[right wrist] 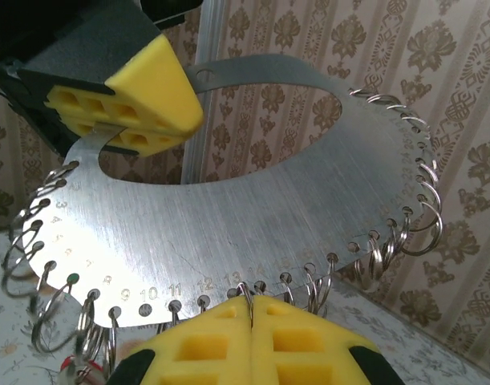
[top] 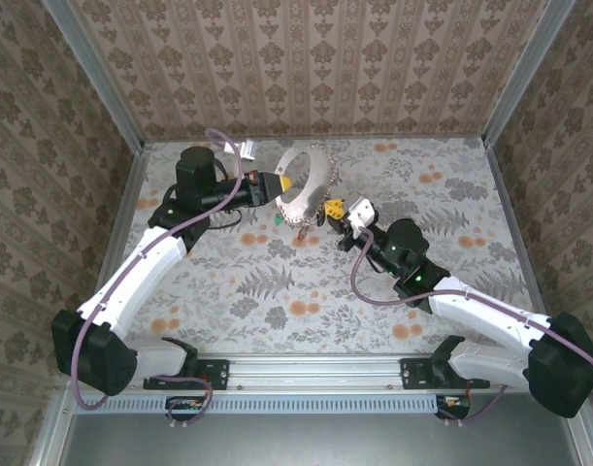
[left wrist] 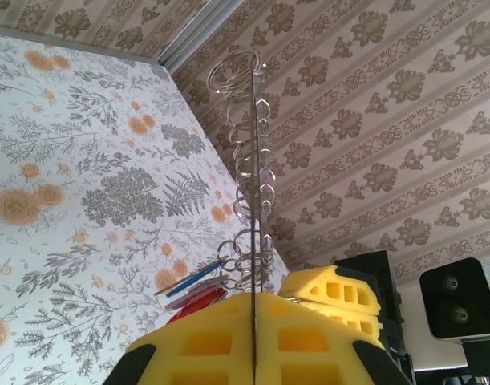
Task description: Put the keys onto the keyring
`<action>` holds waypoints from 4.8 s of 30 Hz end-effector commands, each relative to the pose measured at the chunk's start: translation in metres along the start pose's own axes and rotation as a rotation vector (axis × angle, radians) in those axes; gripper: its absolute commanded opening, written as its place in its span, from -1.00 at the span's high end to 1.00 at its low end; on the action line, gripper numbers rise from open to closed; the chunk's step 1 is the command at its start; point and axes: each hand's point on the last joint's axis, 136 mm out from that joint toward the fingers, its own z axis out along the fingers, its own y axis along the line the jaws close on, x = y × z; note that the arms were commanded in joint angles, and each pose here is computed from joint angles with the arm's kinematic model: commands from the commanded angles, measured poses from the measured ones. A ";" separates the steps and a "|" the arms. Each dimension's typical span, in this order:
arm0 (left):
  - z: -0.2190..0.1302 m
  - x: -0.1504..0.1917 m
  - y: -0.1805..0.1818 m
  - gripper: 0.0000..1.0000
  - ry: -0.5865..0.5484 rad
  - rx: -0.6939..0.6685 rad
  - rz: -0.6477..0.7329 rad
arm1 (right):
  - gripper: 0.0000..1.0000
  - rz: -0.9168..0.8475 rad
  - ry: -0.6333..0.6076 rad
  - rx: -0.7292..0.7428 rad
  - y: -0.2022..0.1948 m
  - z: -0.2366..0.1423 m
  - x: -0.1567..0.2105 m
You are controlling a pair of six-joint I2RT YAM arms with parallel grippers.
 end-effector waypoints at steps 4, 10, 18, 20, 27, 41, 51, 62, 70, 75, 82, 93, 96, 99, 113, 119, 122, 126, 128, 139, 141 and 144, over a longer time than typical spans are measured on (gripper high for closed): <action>-0.002 -0.008 0.010 0.69 -0.038 -0.014 -0.035 | 1.00 0.065 -0.143 0.042 -0.015 -0.002 -0.035; 0.003 -0.003 0.020 0.55 -0.026 -0.016 -0.080 | 1.00 0.073 -0.132 0.035 -0.016 -0.002 -0.031; 0.005 0.014 0.048 0.18 0.008 -0.111 -0.089 | 1.00 0.093 -0.064 0.004 -0.014 -0.004 -0.013; 0.006 0.021 0.058 0.12 0.014 -0.134 -0.096 | 1.00 0.103 -0.015 -0.013 -0.013 -0.003 -0.001; 0.011 0.050 0.091 0.02 0.061 -0.204 -0.082 | 1.00 0.123 0.156 -0.055 -0.010 -0.001 0.050; -0.002 0.065 0.118 0.00 0.029 -0.314 0.131 | 1.00 -0.132 0.400 -0.450 0.056 -0.013 0.120; -0.012 0.061 0.097 0.00 -0.042 -0.238 0.453 | 1.00 -0.489 0.418 -0.519 0.101 -0.027 0.155; -0.002 0.110 0.071 0.14 0.117 0.064 0.720 | 1.00 -0.060 0.330 -0.677 0.103 -0.043 0.131; 0.017 0.154 0.066 0.22 0.246 0.273 0.843 | 1.00 0.049 0.311 -0.650 0.090 -0.038 0.138; 0.032 0.165 0.071 0.24 0.285 0.319 0.857 | 1.00 0.047 0.296 -0.618 0.084 -0.035 0.139; 0.051 0.174 0.080 0.28 0.351 0.330 0.894 | 1.00 0.026 0.290 -0.625 0.083 -0.033 0.138; 0.058 0.192 0.079 0.37 0.448 0.398 0.882 | 1.00 0.052 0.319 -0.575 0.074 -0.034 0.147; 0.061 0.196 0.080 0.38 0.463 0.391 0.886 | 1.00 0.066 0.305 -0.572 0.073 -0.034 0.146; 0.064 0.198 0.082 0.42 0.473 0.392 0.886 | 1.00 0.079 0.302 -0.572 0.072 -0.035 0.145; 0.074 0.197 0.091 0.61 0.494 0.371 0.899 | 1.00 0.091 0.288 -0.577 0.072 -0.038 0.146; 0.077 0.198 0.089 0.57 0.502 0.391 0.887 | 1.00 0.107 0.272 -0.570 0.070 -0.034 0.142; 0.078 0.198 0.089 0.64 0.507 0.391 0.896 | 1.00 0.109 0.269 -0.578 0.071 -0.033 0.141; 0.078 0.201 0.086 0.94 0.527 0.414 0.884 | 1.00 0.113 0.268 -0.583 0.072 -0.033 0.140; 0.077 0.203 0.086 1.00 0.539 0.425 0.876 | 1.00 0.116 0.276 -0.583 0.072 -0.033 0.141; 0.071 0.180 0.081 1.00 0.430 0.339 0.968 | 0.54 0.066 0.397 -0.495 0.060 -0.048 0.157; 0.068 0.178 0.078 1.00 0.421 0.335 0.982 | 0.50 0.063 0.408 -0.490 0.059 -0.045 0.156; 0.064 0.175 0.075 1.00 0.409 0.320 1.005 | 0.44 0.022 0.419 -0.493 0.060 -0.039 0.155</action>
